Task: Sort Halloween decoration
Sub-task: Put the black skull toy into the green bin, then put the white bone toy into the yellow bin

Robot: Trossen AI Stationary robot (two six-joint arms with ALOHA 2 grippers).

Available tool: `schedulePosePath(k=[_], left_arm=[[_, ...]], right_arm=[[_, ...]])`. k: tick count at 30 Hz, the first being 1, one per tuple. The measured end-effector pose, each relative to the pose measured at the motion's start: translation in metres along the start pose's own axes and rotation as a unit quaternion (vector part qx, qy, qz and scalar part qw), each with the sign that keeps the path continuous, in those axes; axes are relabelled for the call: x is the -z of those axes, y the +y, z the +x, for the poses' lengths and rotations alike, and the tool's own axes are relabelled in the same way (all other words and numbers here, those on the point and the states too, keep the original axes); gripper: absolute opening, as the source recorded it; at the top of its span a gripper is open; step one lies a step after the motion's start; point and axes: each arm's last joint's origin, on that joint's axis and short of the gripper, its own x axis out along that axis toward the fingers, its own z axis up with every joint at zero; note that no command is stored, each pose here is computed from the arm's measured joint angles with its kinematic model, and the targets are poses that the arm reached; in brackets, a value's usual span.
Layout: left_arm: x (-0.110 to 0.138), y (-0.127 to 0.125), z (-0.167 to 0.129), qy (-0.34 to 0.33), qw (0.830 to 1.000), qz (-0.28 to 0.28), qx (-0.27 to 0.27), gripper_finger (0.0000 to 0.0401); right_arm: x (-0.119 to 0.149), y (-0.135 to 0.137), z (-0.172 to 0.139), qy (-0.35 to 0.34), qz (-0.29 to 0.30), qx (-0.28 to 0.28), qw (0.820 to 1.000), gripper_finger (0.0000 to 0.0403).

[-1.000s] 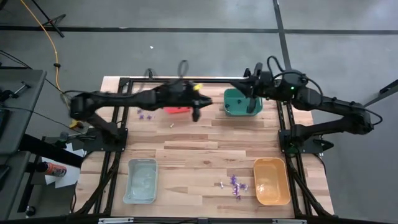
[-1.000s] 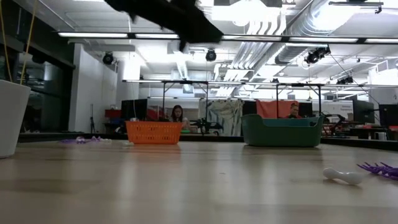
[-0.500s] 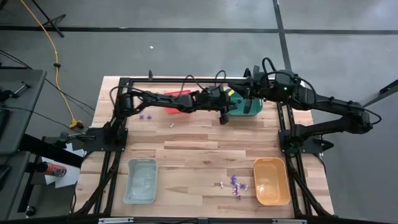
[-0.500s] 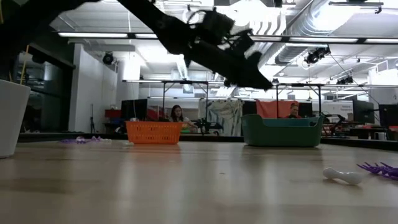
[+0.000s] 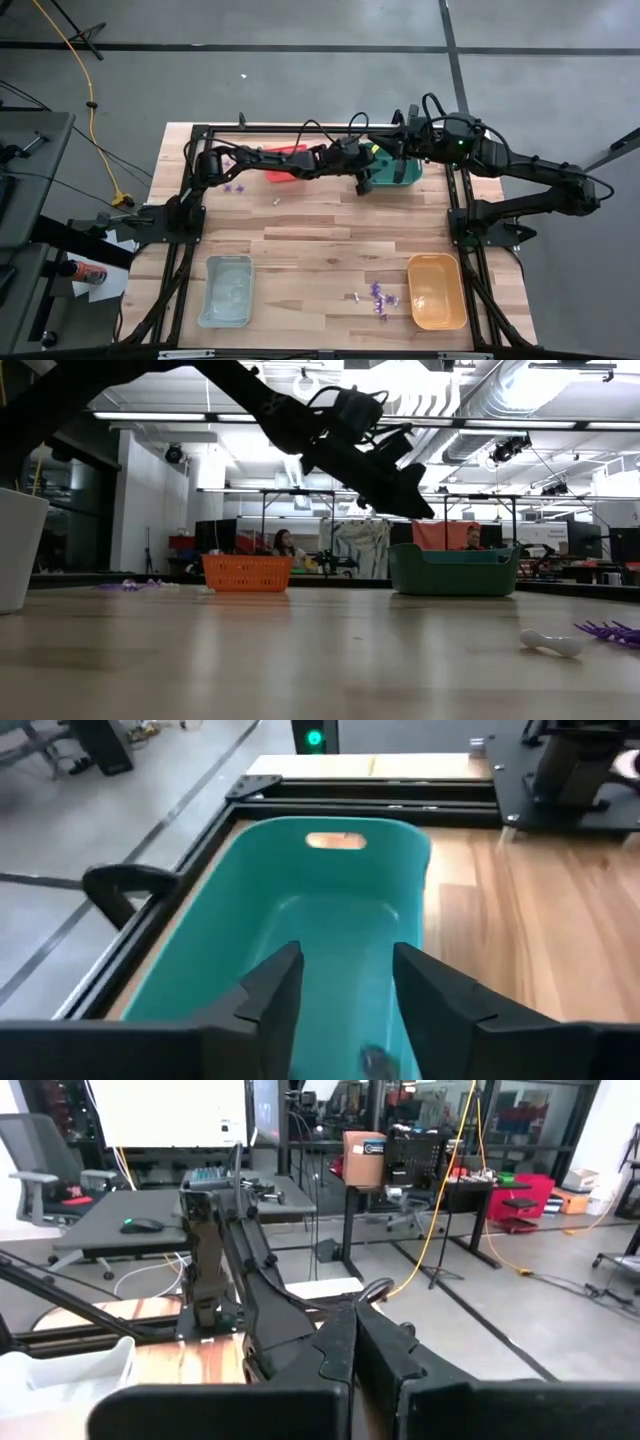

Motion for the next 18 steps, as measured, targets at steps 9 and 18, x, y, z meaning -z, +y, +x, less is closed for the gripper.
schedulePosePath(k=[9,18], left_arm=[[-0.042,0.018,-0.07,0.124,0.992,-0.018,0.006,0.0177],[-0.086,0.034,-0.198,0.062,0.991,-0.122,-0.011,0.0138]], right_arm=[[-0.006,-0.001,-0.008,-0.018,-0.038,0.003,0.999,0.0],[0.003,-0.002,-0.02,0.042,-0.035,0.0,0.998,0.0]])
